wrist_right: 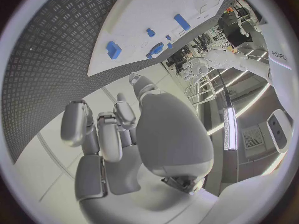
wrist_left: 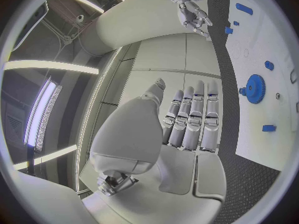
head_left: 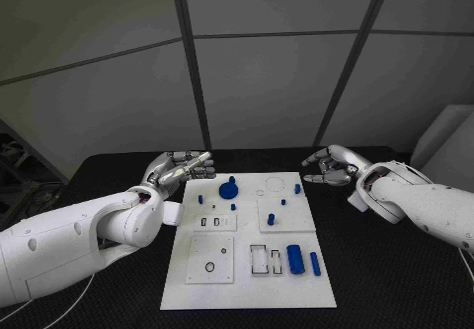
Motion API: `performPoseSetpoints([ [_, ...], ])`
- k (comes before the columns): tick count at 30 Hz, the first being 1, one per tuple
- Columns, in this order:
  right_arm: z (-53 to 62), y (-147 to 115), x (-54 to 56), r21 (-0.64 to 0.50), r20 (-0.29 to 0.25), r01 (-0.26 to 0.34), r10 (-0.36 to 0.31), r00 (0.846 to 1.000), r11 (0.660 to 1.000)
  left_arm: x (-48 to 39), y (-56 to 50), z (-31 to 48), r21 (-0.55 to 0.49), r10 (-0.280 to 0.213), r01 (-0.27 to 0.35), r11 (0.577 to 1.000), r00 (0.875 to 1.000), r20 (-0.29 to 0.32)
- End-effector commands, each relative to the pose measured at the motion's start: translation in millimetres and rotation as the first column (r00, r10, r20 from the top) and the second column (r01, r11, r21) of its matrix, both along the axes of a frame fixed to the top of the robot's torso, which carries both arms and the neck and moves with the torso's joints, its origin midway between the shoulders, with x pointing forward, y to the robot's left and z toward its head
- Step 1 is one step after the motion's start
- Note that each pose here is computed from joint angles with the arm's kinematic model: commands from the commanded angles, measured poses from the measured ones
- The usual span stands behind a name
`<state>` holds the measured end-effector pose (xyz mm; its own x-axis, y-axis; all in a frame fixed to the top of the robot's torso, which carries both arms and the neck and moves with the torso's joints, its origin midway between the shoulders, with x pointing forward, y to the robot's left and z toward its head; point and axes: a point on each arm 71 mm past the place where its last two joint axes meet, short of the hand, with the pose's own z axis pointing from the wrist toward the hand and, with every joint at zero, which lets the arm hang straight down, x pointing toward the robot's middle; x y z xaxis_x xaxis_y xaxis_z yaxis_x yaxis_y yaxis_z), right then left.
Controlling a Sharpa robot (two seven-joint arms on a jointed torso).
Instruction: Assemble the parts on the task board
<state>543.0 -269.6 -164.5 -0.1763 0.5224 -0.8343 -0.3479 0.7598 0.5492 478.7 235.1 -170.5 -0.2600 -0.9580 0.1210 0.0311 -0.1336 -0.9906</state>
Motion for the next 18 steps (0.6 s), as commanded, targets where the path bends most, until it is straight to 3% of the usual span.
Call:
performPoseSetpoints([
  [1,-4.8,2,0.8,-0.002,-0.024,-0.025,0.025,0.999,1.000,0.3,-1.5,0.7,-0.003,-0.014,0.014,1.000,1.000,0.013],
  [10,-23.7,8,1.9,-0.057,-0.088,-0.030,0.024,0.996,0.998,0.9,-2.8,-1.1,-0.004,-0.015,0.015,1.000,1.000,0.010],
  [18,-32.1,12,0.6,-0.089,-0.093,-0.036,0.028,0.995,0.995,1.2,-2.7,-1.6,-0.003,-0.015,0.015,1.000,1.000,0.008],
])
